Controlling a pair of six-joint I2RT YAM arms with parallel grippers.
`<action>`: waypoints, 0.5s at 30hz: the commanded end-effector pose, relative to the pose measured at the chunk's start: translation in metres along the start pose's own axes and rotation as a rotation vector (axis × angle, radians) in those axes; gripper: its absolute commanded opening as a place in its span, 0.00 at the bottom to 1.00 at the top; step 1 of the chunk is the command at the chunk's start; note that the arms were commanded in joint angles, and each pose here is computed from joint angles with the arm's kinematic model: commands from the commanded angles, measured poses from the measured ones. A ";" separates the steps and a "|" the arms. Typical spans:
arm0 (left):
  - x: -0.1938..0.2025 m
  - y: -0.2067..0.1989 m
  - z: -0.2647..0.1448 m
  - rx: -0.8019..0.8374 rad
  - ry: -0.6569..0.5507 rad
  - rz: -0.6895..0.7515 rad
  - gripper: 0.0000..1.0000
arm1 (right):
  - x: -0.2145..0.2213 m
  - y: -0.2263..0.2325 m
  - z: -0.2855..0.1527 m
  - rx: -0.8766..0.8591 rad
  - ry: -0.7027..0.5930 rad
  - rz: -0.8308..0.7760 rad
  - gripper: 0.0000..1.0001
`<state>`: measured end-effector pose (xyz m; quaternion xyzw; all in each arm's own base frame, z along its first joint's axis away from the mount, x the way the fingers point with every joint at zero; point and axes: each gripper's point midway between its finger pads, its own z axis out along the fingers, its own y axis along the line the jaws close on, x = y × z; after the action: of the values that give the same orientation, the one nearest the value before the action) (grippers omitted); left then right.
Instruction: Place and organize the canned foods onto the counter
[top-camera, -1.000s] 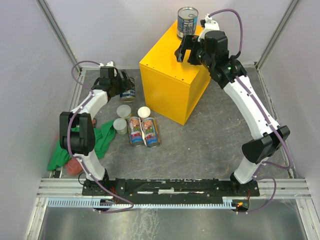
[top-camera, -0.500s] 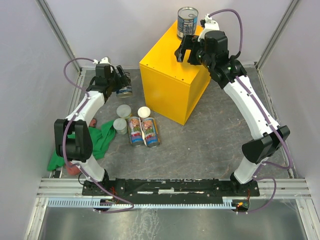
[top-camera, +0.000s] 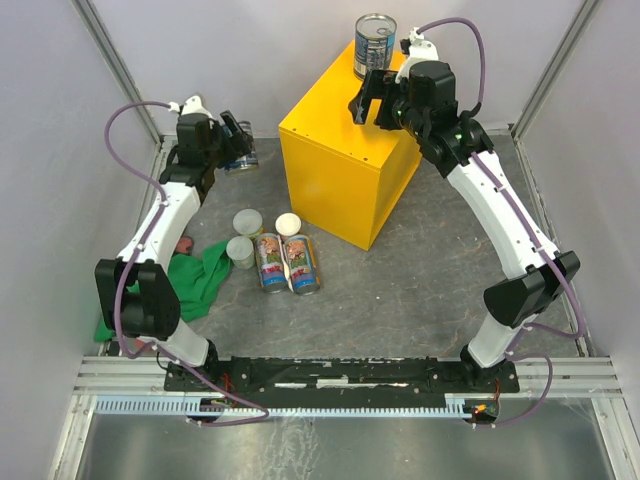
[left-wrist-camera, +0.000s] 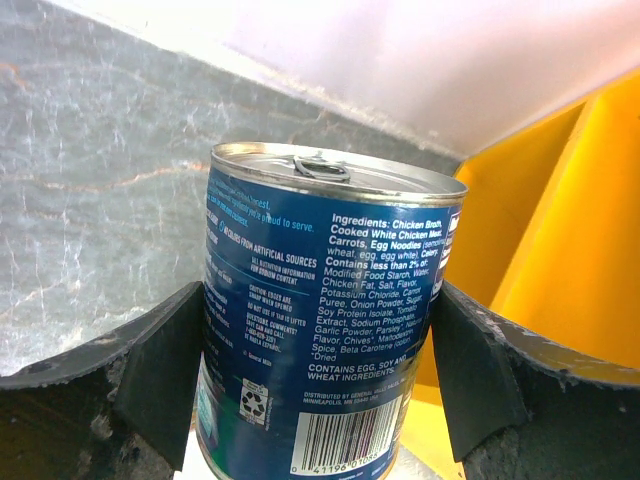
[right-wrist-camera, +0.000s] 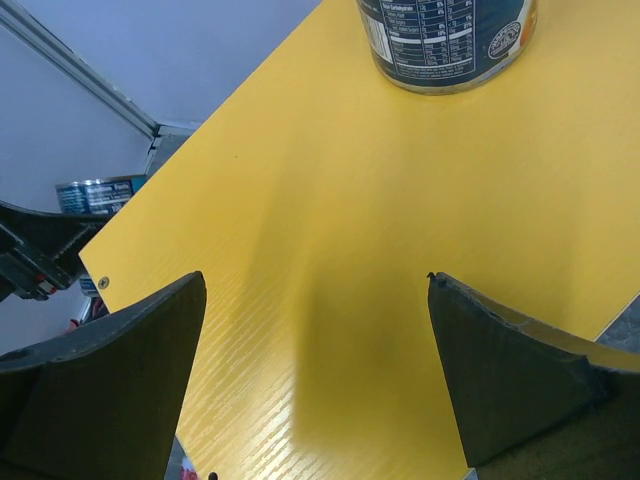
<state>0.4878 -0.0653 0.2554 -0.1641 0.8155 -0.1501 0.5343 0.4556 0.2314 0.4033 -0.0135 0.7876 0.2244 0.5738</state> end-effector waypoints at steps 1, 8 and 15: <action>-0.136 -0.076 -0.074 0.219 -0.399 -0.068 0.03 | -0.032 0.021 -0.012 -0.063 -0.091 0.014 0.99; -0.165 -0.097 -0.104 0.274 -0.479 -0.072 0.03 | -0.033 0.022 -0.017 -0.063 -0.091 0.006 0.99; -0.185 -0.121 -0.127 0.328 -0.538 -0.068 0.03 | -0.033 0.022 -0.020 -0.061 -0.094 0.004 0.99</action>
<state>0.4823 -0.0830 0.3556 -0.1498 0.7540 -0.1841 0.6124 0.4523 0.2377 0.4041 -0.0197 0.7870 0.2298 0.5722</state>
